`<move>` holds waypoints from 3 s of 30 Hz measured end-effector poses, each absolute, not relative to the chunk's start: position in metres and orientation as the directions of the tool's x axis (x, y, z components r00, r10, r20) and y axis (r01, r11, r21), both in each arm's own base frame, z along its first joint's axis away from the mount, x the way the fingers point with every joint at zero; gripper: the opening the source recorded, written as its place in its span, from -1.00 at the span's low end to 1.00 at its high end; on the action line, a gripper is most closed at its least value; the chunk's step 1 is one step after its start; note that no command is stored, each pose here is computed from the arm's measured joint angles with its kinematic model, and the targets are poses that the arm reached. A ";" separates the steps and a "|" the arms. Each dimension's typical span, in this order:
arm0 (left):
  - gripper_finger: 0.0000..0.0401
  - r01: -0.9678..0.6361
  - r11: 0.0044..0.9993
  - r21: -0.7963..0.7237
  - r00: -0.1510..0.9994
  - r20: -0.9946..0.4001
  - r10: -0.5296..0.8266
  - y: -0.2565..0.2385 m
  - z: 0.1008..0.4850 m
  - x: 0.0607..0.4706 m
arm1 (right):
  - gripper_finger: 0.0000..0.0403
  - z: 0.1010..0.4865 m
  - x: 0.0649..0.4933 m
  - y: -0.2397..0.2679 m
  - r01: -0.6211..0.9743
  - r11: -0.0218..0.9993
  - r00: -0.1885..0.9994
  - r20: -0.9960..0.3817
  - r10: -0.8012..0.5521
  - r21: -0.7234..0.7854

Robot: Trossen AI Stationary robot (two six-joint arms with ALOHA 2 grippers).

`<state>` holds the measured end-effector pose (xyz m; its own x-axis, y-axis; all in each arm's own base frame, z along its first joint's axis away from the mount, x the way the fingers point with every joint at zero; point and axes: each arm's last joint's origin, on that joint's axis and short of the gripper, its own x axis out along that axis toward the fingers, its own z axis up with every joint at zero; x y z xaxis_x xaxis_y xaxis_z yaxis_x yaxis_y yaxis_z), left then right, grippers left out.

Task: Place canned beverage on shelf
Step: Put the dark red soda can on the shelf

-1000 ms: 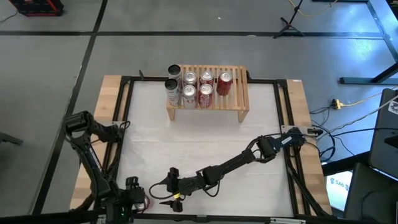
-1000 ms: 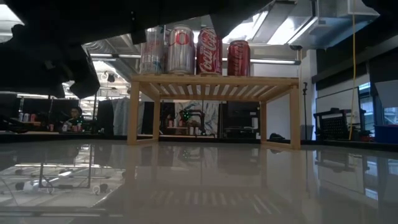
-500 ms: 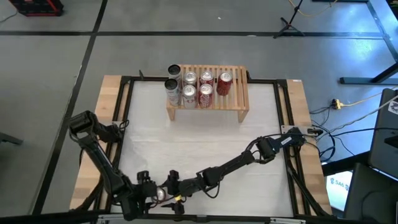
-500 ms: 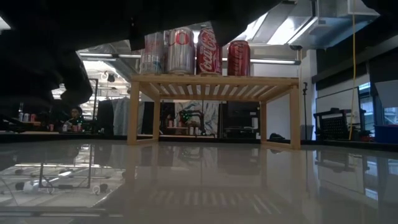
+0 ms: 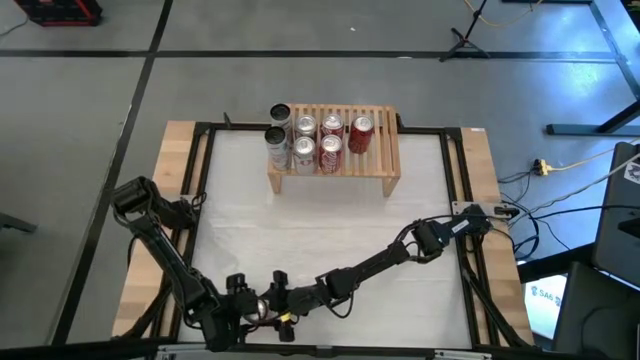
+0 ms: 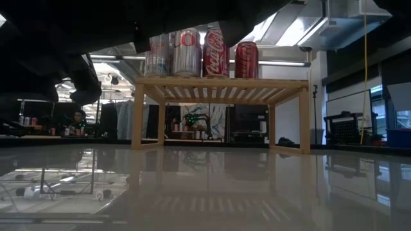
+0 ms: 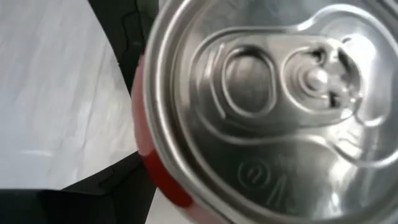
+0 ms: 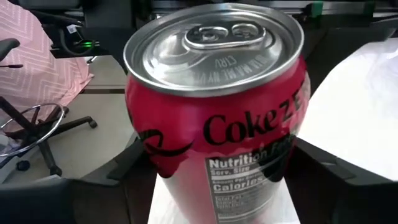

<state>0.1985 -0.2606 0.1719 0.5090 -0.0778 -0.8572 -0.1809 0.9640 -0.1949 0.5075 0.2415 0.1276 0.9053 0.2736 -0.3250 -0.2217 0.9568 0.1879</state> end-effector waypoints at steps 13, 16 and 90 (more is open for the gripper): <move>0.55 -0.047 0.946 -0.320 0.522 -0.816 -0.250 -0.243 0.252 0.163 | 0.35 0.178 0.499 0.235 -0.215 0.958 0.904 -0.333 0.268 0.188; 0.55 -0.019 0.930 -0.367 0.575 -0.765 -0.290 -0.232 0.277 0.149 | 0.33 0.216 0.493 0.225 -0.201 0.962 0.913 -0.320 0.252 0.184; 0.55 -0.330 0.844 -0.423 0.863 -0.498 0.088 -0.107 0.342 0.199 | 0.33 0.297 0.233 -0.111 0.076 0.996 0.917 -0.395 -0.051 0.049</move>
<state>0.1988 -0.1065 0.3424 0.8626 0.0881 -0.4981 -0.3304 0.8437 -0.4230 0.2335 -0.1106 0.2966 0.9174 -0.0507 -0.3948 0.0763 0.9959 0.0493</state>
